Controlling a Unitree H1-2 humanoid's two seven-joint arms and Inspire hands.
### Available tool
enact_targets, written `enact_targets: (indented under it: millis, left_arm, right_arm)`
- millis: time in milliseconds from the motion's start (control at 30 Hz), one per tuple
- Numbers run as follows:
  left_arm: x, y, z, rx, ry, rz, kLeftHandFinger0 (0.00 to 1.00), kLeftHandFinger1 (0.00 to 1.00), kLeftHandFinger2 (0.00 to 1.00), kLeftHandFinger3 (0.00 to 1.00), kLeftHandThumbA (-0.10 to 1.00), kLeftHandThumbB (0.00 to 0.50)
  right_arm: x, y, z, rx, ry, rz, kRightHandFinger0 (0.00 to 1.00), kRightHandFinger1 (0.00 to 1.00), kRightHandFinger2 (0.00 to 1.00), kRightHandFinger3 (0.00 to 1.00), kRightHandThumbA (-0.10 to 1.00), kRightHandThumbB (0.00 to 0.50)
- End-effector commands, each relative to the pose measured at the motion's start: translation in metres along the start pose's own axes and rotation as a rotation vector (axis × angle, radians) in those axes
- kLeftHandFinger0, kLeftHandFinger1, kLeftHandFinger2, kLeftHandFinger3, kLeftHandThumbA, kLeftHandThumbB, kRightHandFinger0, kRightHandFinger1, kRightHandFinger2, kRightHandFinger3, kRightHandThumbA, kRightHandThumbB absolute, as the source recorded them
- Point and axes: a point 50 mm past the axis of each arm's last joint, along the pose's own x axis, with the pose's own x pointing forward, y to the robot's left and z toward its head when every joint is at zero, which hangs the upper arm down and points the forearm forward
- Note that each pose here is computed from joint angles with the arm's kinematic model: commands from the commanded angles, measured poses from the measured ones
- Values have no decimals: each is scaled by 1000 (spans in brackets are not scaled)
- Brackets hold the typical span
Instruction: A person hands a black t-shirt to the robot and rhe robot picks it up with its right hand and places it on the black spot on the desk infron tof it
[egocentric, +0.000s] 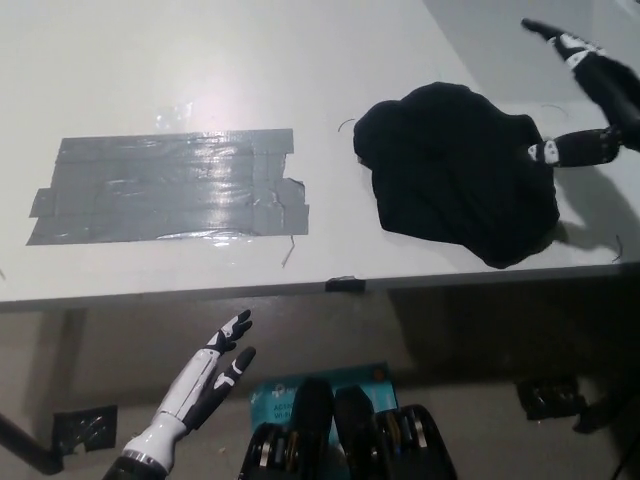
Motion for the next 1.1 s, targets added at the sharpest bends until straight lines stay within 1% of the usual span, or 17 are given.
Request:
enact_targets:
  millis: [0,67,133,233,300,333,367,400,467,533,567,633,667,733,800,1033,1067]
  left_arm:
    - [23,19,23,31,-99,21,1000,1000,1000,1000,1000,500]
    - [24,19,22,42,-102,23,1000,1000,1000,1000,1000,500]
    - [22,20,21,40,-98,22,1000,1000,1000,1000,1000,500]
    - [22,19,22,38,-90,24,1000,1000,1000,1000,1000,500]
    - [21,16,21,32,-91,27,1000,1000,1000,1000,1000,500]
    - [17,13,19,25,-88,24,1000,1000,1000,1000,1000,500]
    - [16,12,18,23,-86,23,1000,1000,1000,1000,1000,500]
    - [14,11,18,18,-87,23,1000,1000,1000,1000,1000,500]
    - [10,8,15,16,-77,15,1000,1000,1000,1000,1000,500]
    - [5,5,12,9,-69,12,1000,1000,1000,1000,1000,500]
    - [2,2,11,3,-61,9,1000,1000,1000,1000,1000,500]
    - [-1,-3,10,-3,-58,5,1000,1000,1000,1000,1000,500]
    - [-3,-7,9,-11,-56,-1,1000,1000,1000,1000,1000,500]
    - [-5,-15,8,-24,-50,-3,1000,1000,1000,1000,1000,500]
    - [-6,-17,7,-25,-45,-2,1000,1000,1000,1000,1000,500]
    - [-15,-23,5,-42,-31,5,1000,1000,1000,1000,1000,500]
    - [-15,-23,5,-39,-35,6,1000,1000,1000,1000,1000,500]
  right_arm:
    - [-137,-104,134,236,-527,-325,1000,1000,1000,1000,1000,489]
    - [-155,-83,142,269,-555,-323,1000,1000,1000,1000,1000,500]
    - [-166,-63,141,299,-582,-322,1000,1000,1000,1000,1000,478]
    - [-178,-35,139,364,-584,-304,1000,1000,1000,1000,1000,481]
    - [-189,-9,139,449,-530,-265,1000,1000,1000,1000,1000,484]
    - [-194,17,129,535,-473,-213,1000,1000,1000,1000,1000,479]
    - [-195,19,129,542,-467,-208,1000,1000,1000,1000,931,413]
    - [-193,34,117,569,-420,-204,1000,1000,1000,1000,998,477]
    - [-188,66,84,656,-300,-183,1000,1000,1000,1000,995,397]
    - [-183,96,50,674,-167,-166,1000,1000,1000,1000,1000,389]
    - [-183,114,35,673,-109,-147,1000,1000,1000,1000,1000,356]
    - [-183,136,16,697,-27,-107,1000,1000,1000,1000,1000,341]
    - [-186,152,3,729,25,-81,1000,1000,1000,1000,1000,357]
    - [-189,168,-11,736,99,-50,1000,1000,1000,1000,992,352]
    - [-192,190,-26,728,159,0,1000,1000,1000,1000,970,298]
    - [-194,205,-35,713,199,89,1000,1000,1000,1000,946,308]
    - [-193,205,-36,704,189,103,1000,1000,1000,1000,937,270]
